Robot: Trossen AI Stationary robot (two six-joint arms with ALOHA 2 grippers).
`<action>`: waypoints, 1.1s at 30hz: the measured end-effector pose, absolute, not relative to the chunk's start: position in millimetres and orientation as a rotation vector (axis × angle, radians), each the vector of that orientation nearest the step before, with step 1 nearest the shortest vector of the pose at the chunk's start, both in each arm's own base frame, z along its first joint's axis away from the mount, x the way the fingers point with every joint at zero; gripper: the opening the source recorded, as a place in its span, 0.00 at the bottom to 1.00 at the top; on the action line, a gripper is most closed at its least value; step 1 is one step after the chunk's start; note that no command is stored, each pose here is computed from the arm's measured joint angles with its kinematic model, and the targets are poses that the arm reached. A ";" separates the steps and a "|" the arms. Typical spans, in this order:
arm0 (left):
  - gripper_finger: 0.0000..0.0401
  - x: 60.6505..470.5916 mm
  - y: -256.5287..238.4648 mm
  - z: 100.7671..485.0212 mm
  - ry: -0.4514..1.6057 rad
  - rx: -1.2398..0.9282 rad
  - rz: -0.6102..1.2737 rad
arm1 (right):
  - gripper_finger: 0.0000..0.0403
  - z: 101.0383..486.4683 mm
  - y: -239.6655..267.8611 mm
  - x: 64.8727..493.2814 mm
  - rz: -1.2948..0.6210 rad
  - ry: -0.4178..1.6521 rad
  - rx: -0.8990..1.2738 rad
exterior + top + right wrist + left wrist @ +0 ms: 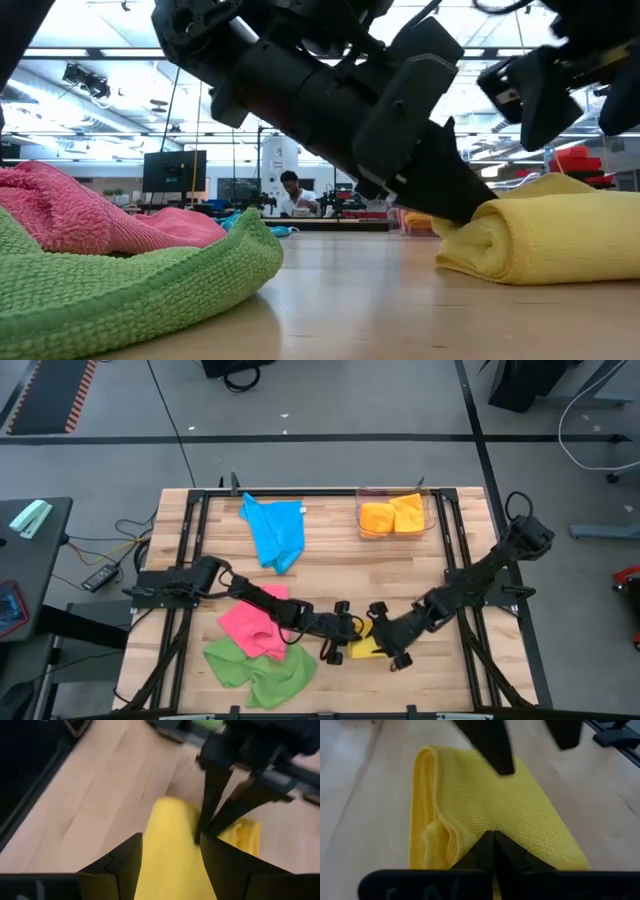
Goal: Fold microfiber towels
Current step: Fold the yellow microfiber cloth
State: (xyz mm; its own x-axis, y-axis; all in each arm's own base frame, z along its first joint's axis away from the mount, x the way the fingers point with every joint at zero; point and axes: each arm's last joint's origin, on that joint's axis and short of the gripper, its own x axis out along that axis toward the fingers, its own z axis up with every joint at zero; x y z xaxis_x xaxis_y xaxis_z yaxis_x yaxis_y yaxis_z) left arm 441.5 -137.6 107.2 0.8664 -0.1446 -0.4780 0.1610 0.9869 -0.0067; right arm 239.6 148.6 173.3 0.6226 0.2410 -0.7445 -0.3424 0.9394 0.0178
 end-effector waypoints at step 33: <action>0.03 420.7 -166.6 126.7 0.611 -0.099 -0.190 | 0.56 120.3 165.6 243.1 0.213 0.598 -0.098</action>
